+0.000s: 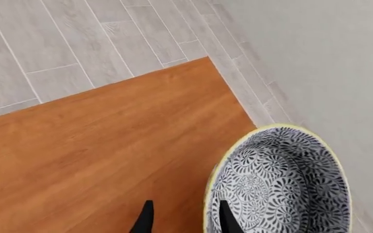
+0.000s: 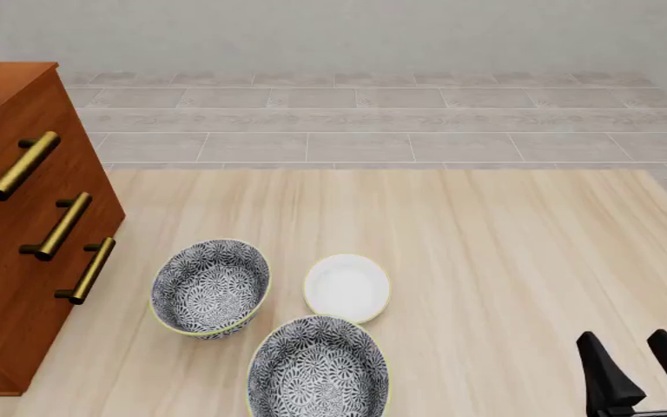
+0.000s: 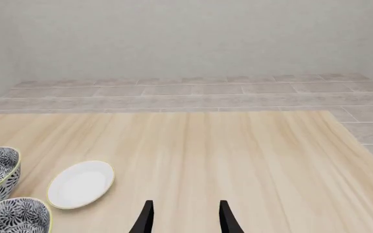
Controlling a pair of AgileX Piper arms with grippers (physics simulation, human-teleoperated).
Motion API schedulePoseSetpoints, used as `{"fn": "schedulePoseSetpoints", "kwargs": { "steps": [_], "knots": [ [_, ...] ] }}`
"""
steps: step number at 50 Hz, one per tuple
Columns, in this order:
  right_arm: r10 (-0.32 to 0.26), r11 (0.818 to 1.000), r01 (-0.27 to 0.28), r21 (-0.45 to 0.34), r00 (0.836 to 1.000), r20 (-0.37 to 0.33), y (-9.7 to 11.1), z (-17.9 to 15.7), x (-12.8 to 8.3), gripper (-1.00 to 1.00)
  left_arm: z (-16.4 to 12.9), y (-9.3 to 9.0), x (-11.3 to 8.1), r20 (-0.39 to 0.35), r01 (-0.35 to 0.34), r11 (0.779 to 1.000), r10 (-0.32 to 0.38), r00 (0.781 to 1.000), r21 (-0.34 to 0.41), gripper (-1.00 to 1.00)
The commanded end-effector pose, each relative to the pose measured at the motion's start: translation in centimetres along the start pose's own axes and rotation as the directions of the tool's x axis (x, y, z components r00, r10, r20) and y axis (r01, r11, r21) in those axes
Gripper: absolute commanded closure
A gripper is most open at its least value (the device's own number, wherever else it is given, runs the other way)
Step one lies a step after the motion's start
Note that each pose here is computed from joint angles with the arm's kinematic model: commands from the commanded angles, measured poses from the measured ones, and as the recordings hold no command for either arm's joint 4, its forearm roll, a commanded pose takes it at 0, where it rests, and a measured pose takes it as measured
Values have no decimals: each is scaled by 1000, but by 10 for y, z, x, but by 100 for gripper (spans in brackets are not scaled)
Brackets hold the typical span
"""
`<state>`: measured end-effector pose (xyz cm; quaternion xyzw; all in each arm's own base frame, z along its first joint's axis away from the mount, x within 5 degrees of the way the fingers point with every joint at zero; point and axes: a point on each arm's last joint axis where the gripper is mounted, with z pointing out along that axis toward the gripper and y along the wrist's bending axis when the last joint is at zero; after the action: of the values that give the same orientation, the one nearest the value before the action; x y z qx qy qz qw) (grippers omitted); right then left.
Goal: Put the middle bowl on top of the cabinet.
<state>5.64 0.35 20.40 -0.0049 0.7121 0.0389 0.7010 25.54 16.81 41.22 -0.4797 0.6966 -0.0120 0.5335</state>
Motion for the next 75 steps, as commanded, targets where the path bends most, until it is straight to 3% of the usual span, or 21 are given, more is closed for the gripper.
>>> {"fn": "schedulePoseSetpoints", "kwargs": {
  "steps": [1, 56, 75],
  "knots": [
    [0, 1000, 0, 0, 1000, 1, 0, 0, 0, -100, -12, -5, 2, 2, 10, 1000, -10, 1000, 20, -100],
    [-1, 1000, 1, 2, 1000, 4, 0, 0, 0, -100, -73, -18, -3, 80, 41, 991, -52, 995, 126, -100],
    [-1, 1000, 1, 6, 1000, 7, 0, 0, -1, -100, -107, -18, 1, 118, 51, 982, -74, 990, 184, -100]
  ]
}}
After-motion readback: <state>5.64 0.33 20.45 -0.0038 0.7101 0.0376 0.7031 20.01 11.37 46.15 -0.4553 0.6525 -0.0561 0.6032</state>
